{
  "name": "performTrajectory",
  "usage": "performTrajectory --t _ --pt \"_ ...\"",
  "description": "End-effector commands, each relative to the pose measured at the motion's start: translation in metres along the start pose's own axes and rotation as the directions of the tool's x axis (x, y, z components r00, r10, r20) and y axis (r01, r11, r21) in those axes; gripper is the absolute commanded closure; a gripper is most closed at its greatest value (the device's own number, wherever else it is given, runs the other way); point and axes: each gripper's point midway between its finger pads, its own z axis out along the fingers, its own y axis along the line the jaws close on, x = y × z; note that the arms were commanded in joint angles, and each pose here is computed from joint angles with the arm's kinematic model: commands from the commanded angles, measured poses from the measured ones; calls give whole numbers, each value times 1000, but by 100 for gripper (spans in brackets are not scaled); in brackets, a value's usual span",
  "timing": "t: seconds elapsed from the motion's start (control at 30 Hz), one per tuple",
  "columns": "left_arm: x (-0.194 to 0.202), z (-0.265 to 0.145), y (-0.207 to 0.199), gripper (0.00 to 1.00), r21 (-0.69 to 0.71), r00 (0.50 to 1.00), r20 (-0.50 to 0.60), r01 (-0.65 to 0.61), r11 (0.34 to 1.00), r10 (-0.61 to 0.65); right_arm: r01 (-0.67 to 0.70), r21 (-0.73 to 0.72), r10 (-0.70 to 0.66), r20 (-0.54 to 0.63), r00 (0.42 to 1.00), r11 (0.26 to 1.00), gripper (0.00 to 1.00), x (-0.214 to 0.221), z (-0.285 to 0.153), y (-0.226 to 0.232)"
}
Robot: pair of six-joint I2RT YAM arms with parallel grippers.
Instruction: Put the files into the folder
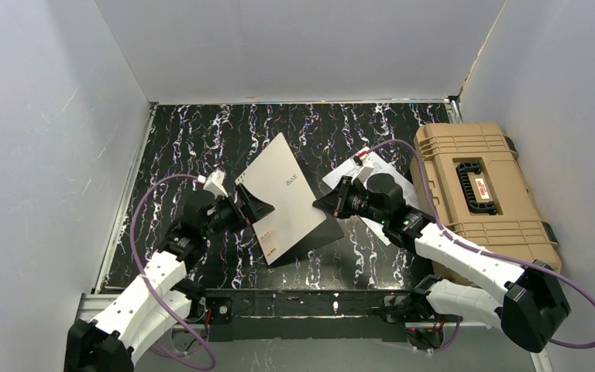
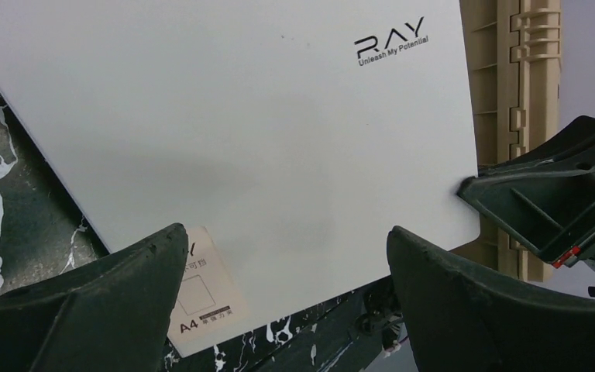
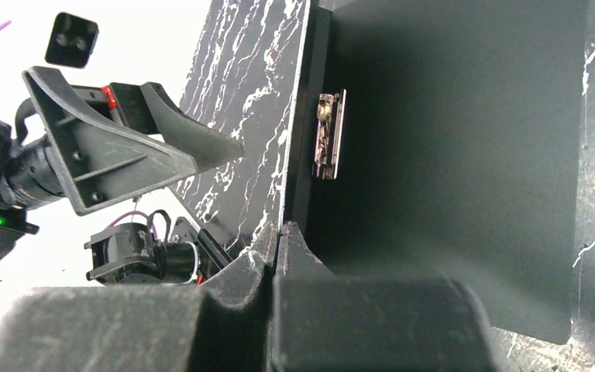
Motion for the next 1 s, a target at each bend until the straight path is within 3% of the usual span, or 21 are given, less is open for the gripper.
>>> performTrajectory --t 0.0,0.47,0.73,0.97 --pt "-11 -13 -10 2 -53 998 -25 -62 997 61 128 -54 -124 63 990 990 99 -28 -2 34" --pt "-65 -35 -74 2 -129 987 -82 -145 981 135 422 49 -424 32 905 905 99 -32 6 90" --pt "-80 -25 -74 2 -206 987 -101 -142 968 123 514 80 -516 6 857 854 99 -25 14 115" --pt "-86 -16 -68 14 -251 982 -130 -167 953 138 584 108 -587 1 810 805 99 -11 18 134"
